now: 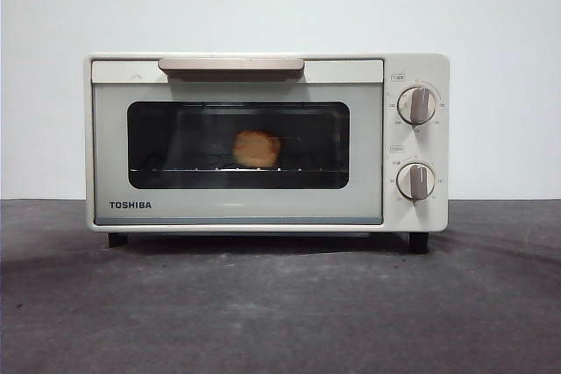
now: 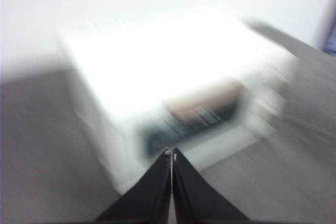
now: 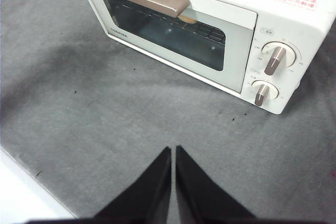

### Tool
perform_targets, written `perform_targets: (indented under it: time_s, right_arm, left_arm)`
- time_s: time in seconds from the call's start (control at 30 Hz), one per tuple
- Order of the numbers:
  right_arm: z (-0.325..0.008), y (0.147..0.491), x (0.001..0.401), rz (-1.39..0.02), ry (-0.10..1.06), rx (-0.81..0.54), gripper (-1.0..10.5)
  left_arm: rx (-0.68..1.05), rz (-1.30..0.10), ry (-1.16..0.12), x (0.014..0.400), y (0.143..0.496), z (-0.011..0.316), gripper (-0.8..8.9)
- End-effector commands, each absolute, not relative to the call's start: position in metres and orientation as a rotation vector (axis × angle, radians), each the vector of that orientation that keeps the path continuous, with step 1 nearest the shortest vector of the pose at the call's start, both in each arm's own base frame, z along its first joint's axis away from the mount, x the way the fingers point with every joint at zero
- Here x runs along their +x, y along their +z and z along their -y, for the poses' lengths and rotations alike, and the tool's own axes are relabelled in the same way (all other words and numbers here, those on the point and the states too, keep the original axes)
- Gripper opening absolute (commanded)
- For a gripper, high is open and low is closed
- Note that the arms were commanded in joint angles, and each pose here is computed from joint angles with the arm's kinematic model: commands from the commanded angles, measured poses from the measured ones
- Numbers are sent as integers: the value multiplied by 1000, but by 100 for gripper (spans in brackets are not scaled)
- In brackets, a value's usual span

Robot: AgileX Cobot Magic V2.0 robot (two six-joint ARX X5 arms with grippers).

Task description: The left arm flap open the oven, the right arm pick bread and place it into oven, the left arm flap close the oven

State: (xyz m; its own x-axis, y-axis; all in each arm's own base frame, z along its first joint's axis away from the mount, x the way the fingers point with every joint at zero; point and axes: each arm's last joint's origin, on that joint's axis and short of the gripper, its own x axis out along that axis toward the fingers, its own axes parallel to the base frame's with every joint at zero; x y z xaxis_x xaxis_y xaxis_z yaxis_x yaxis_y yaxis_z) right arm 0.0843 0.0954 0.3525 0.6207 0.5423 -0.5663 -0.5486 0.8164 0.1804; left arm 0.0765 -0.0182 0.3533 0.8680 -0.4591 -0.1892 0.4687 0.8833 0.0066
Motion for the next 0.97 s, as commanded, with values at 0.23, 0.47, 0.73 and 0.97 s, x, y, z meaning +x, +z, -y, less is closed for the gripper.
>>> perform_targets:
  time_s: [0.23,0.47,0.73,0.97]
  right_arm:
    - [-98,355,85,-631,641,-11,9]
    - [-98,355,85,-631,641,-11,9]
    - [-98,355,85,-631,641,-11,9]
    - [-98,355,85,-631,641,-11,9]
  left_arm:
    - [152,129,-90,83,306,2,16]
    - [146,21,3,87,235,-3,16]
    - [142,-57,-1,92,187,-3,16]
    - [140,-106,-5,94,166,-3,16]
